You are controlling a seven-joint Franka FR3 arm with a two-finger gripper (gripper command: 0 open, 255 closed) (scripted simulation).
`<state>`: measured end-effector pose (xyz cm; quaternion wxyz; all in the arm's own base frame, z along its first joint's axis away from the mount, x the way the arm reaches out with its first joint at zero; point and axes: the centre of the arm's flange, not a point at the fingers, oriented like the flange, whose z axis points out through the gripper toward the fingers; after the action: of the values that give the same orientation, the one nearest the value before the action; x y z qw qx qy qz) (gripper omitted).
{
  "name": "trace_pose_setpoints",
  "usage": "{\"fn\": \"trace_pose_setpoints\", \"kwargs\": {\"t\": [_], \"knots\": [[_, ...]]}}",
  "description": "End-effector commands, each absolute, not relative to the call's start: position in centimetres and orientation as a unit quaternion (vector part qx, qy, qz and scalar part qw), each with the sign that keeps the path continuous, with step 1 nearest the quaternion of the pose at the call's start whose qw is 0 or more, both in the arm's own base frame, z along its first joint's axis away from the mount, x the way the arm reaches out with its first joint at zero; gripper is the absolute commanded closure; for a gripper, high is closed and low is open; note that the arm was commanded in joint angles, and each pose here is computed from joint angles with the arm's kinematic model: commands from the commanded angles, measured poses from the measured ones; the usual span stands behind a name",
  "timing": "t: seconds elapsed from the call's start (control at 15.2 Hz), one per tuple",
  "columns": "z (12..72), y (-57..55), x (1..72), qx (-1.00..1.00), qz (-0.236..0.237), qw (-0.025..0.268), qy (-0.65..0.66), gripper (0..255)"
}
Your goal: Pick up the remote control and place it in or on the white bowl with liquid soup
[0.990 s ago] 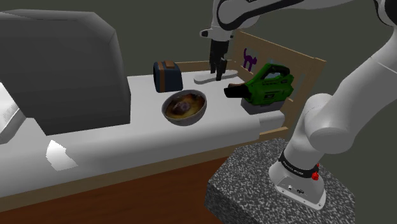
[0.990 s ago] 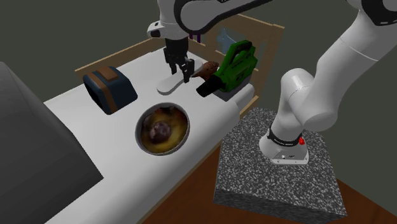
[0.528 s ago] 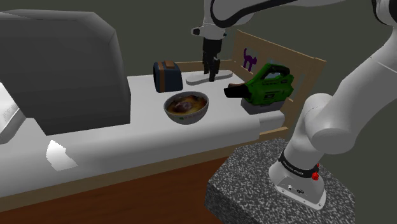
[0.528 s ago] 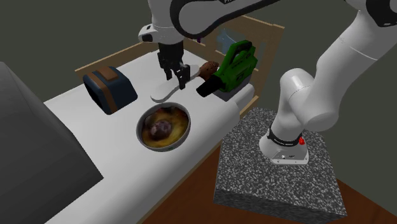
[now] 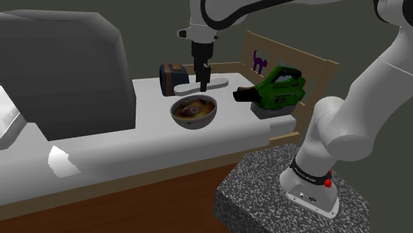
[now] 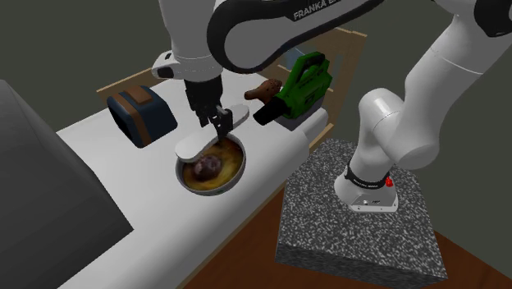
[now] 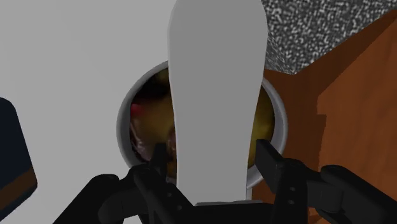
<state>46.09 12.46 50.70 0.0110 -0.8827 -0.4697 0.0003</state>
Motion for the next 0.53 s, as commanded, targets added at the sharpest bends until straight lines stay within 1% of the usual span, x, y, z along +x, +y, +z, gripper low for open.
{"fn": "trace_pose_setpoints", "kwargs": {"t": [0.0, 0.46], "knots": [[50.1, 14.1, 46.4, -0.883, 0.0, 0.011, -0.469, 255], [46.4, 14.1, 46.4, -0.883, 0.0, 0.011, -0.469, 255]]}}
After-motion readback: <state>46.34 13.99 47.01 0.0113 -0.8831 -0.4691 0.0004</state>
